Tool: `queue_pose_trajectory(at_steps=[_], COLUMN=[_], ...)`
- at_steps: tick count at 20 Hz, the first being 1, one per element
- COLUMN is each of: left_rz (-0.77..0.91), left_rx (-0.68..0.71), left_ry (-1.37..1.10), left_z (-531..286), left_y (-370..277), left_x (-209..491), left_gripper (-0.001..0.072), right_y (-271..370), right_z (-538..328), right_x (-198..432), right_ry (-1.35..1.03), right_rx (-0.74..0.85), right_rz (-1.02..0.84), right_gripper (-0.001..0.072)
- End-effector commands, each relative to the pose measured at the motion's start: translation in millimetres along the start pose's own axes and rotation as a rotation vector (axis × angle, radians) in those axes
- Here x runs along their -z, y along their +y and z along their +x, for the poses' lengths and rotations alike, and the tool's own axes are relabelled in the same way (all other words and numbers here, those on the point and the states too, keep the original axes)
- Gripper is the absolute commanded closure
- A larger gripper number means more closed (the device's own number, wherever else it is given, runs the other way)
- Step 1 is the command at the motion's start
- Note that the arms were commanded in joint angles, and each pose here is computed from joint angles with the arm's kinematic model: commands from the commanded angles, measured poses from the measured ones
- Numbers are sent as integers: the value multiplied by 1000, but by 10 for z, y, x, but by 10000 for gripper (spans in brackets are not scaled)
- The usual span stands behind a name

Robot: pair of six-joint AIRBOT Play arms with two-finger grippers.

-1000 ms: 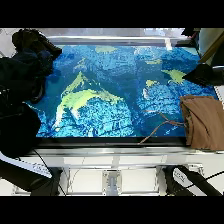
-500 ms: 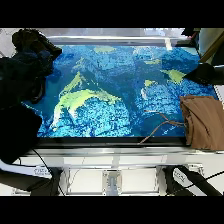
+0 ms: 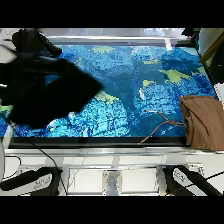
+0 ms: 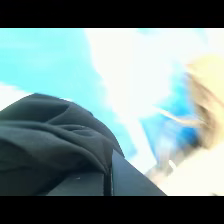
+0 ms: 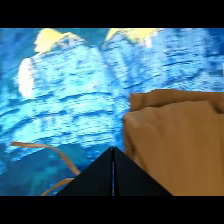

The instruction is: Fold the clothes and pants, and hang the long-sleeved shirts on hangers.

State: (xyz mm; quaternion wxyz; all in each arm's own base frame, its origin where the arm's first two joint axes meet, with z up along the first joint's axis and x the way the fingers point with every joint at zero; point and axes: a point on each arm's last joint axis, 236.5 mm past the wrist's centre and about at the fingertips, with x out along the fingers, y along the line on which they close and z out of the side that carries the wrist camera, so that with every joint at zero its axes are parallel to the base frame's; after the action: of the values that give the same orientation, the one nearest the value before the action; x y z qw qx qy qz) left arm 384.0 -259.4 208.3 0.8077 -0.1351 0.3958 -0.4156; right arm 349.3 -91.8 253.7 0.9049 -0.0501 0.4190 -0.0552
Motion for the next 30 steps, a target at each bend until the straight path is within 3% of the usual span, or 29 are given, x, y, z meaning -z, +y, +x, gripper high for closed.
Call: queue_pose_trajectory(at_steps=[1,5,6,7,8,10,13,14,16,17,18,20,24,30], left_rz=[127,109,96,82,56,2,-174,-255,-425,-474,-507,-567,-635,-601], left_rx=[229,274,251,219,177,91,-56,-108,-199,-232,-250,-272,-227,-217], left_ry=[95,171,165,127,68,-37,-128,-161,-219,-235,-230,-208,-160,-73], left_z=[1045,2184,2350,2422,2395,2012,899,562,83,-7,-1,198,788,1362], left_y=[-1356,-1844,-1756,-1599,-1342,-658,647,1076,1838,2122,2321,2650,2968,3071], left_x=[569,1391,1445,1334,1072,406,-260,-351,-354,-297,-226,-57,258,655], left_gripper=[691,689,550,116,2,-3,8,9,19,73,109,108,105,106], right_y=[-285,-289,-281,-271,-266,-284,-487,-515,-288,-128,71,398,698,653], right_z=[56,305,386,468,553,712,928,989,1117,1168,1199,1230,1302,1234], right_x=[-95,-97,-82,-63,-29,69,413,595,939,993,1016,1134,1535,1427], right_ry=[-22,14,31,48,69,108,191,230,291,279,255,249,338,277], right_rx=[115,101,93,84,78,69,49,13,-175,-277,-388,-510,-531,-498], right_rz=[-32,-43,-42,-41,-41,-30,83,149,328,405,458,475,473,458], right_gripper=[701,681,643,593,582,577,447,447,445,444,444,444,444,444])
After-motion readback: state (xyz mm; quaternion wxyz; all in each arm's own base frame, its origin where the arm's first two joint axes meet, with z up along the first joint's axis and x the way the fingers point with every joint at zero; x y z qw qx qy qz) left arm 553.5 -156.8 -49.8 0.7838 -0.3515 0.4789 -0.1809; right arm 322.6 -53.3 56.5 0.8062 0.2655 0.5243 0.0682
